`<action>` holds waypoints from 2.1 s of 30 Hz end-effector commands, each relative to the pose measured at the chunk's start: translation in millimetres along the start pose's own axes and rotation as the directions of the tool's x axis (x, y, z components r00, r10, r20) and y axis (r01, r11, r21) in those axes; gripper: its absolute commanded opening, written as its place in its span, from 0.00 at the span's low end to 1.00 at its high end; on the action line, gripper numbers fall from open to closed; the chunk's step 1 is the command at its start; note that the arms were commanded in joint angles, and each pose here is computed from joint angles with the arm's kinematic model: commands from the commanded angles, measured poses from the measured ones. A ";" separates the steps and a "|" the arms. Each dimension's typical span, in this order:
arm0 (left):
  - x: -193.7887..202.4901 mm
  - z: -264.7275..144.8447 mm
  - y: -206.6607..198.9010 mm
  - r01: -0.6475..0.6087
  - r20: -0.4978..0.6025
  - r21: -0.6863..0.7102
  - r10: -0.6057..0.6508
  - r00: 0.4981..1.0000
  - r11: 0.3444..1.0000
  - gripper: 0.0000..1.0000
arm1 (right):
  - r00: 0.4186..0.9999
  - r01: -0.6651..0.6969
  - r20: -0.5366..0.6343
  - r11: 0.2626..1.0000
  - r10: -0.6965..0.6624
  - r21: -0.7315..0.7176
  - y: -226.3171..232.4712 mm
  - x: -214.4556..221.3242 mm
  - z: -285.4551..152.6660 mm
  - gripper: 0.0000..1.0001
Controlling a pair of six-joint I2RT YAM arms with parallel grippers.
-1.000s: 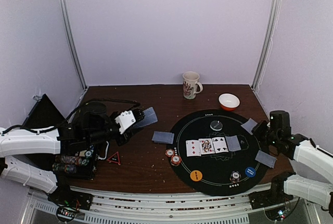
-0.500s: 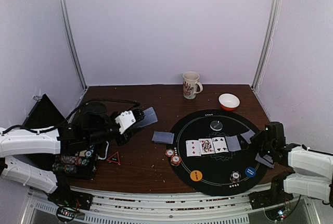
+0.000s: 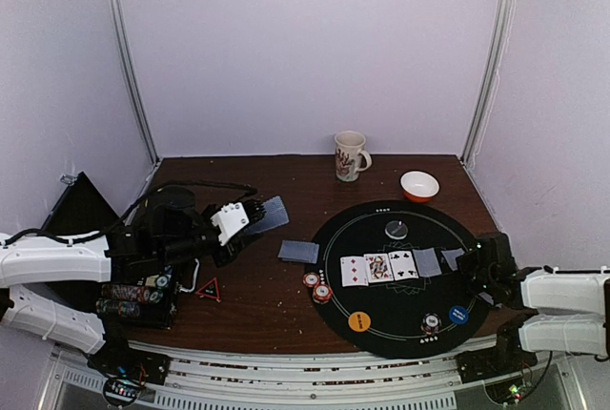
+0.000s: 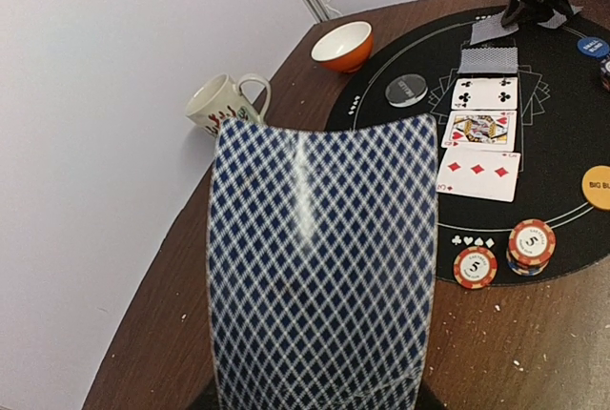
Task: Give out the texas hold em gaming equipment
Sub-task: Distribute the poker card in the community card area, then place the poker card at the corner of the board.
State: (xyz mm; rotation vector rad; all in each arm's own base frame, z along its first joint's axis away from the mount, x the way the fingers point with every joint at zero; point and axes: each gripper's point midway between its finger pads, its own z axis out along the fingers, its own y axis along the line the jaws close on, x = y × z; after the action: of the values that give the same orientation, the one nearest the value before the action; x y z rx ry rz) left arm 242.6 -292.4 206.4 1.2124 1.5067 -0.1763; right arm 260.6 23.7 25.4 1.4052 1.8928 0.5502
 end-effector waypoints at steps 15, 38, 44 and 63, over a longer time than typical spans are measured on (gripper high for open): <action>-16.4 -0.8 7.5 0.005 0.063 -0.026 -0.004 0.998 1.000 0.38 | 0.998 -0.067 0.011 0.998 0.067 0.011 1.8 11.8 8.6 0.00; -17.3 -2.2 8.7 0.007 0.068 -0.030 -0.005 0.998 1.000 0.38 | 1.000 -0.028 0.015 0.999 0.028 0.023 3.8 8.0 -0.2 0.30; -18.3 -2.5 8.7 0.007 0.070 -0.029 -0.004 0.998 1.000 0.38 | 0.999 -0.044 -0.012 0.999 0.045 0.013 11.9 9.7 -7.0 0.34; -16.6 -1.4 7.0 0.011 0.067 -0.023 -0.009 0.998 1.000 0.38 | 0.954 0.194 0.248 0.977 -0.167 -0.087 86.6 -56.6 -74.4 0.50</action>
State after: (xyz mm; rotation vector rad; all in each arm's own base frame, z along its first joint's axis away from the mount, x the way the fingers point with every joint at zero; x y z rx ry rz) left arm 242.7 -292.4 206.5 1.2121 1.5064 -0.1763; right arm 264.4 21.6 105.3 1.3627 1.7650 0.5637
